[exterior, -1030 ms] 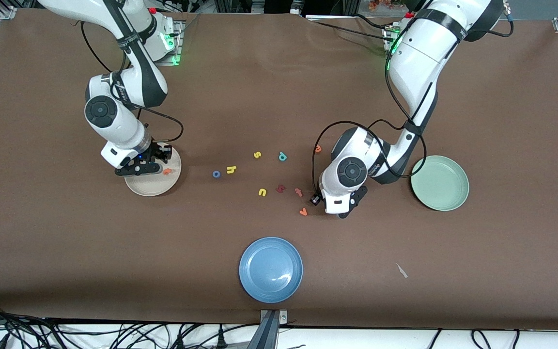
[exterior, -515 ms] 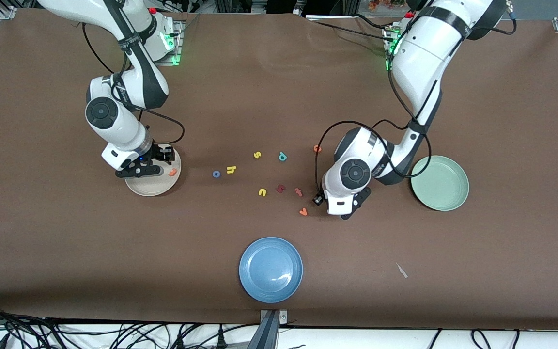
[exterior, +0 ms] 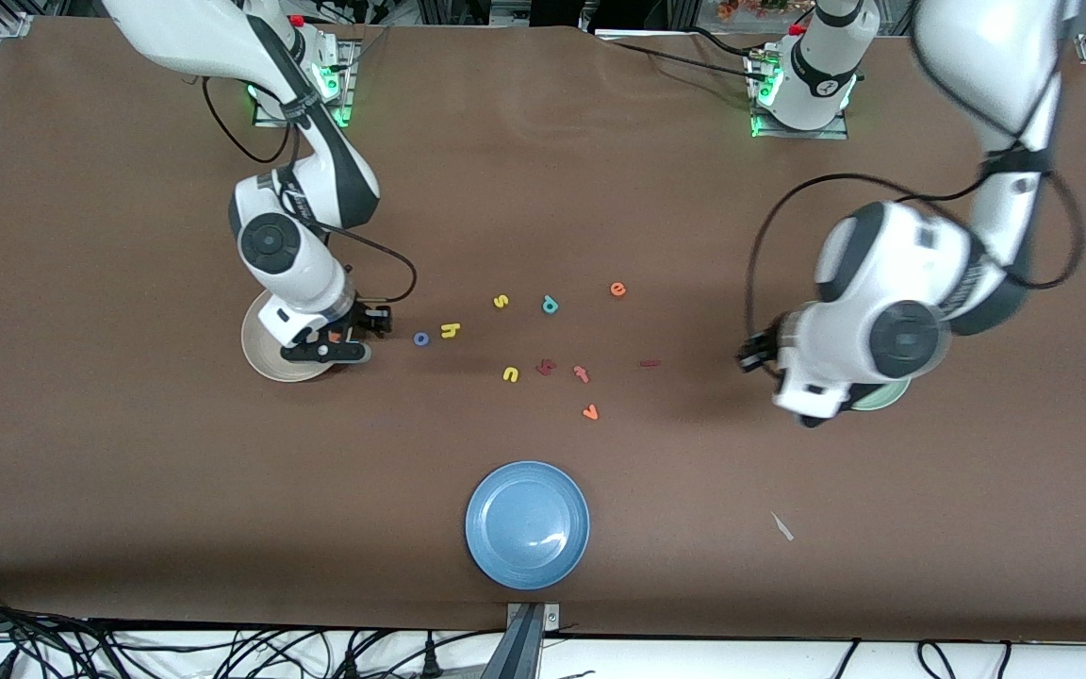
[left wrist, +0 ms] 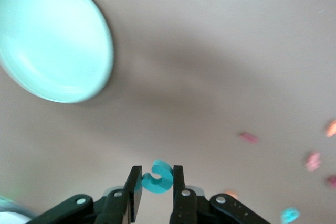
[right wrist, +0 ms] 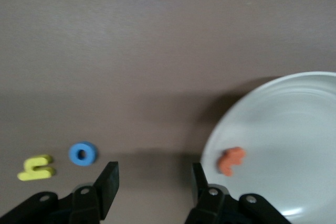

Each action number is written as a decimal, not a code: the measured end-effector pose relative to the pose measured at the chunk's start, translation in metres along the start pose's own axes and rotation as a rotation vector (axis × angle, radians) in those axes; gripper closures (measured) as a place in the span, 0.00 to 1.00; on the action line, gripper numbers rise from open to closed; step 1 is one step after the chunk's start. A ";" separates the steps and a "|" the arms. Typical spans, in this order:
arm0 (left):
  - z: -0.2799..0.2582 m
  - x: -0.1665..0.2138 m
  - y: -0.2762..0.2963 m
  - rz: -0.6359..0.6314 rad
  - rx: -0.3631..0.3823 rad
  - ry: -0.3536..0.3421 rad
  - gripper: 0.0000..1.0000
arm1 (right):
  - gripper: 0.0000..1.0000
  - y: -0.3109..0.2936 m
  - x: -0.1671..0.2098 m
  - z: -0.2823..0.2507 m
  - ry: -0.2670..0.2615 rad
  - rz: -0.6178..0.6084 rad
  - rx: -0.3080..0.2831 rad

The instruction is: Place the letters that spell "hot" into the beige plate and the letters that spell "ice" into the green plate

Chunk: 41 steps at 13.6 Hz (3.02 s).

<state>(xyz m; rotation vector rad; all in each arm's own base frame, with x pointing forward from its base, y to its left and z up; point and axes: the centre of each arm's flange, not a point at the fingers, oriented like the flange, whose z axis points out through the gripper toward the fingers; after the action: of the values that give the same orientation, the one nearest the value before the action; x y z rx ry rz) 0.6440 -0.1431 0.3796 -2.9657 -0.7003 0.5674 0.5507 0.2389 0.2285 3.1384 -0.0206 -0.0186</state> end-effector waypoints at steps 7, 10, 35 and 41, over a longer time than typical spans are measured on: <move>0.076 0.084 -0.137 0.207 -0.043 -0.071 0.75 | 0.36 -0.051 -0.009 0.039 0.016 0.061 0.024; 0.143 0.086 -0.129 0.236 -0.003 -0.039 0.75 | 0.36 -0.052 -0.009 0.043 0.015 0.065 0.025; 0.167 -0.041 0.131 -0.438 -0.259 0.108 0.00 | 0.72 0.030 0.024 -0.021 -0.049 -0.094 -0.048; 0.205 -0.050 0.152 -0.570 -0.269 0.116 0.00 | 0.45 0.093 0.031 -0.009 -0.079 -0.175 -0.085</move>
<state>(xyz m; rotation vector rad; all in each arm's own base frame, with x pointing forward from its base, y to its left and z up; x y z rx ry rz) 0.5934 -0.3104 0.1872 -2.7701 -1.6324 0.2698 0.5803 0.1456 0.2376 3.0424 0.2471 -0.1395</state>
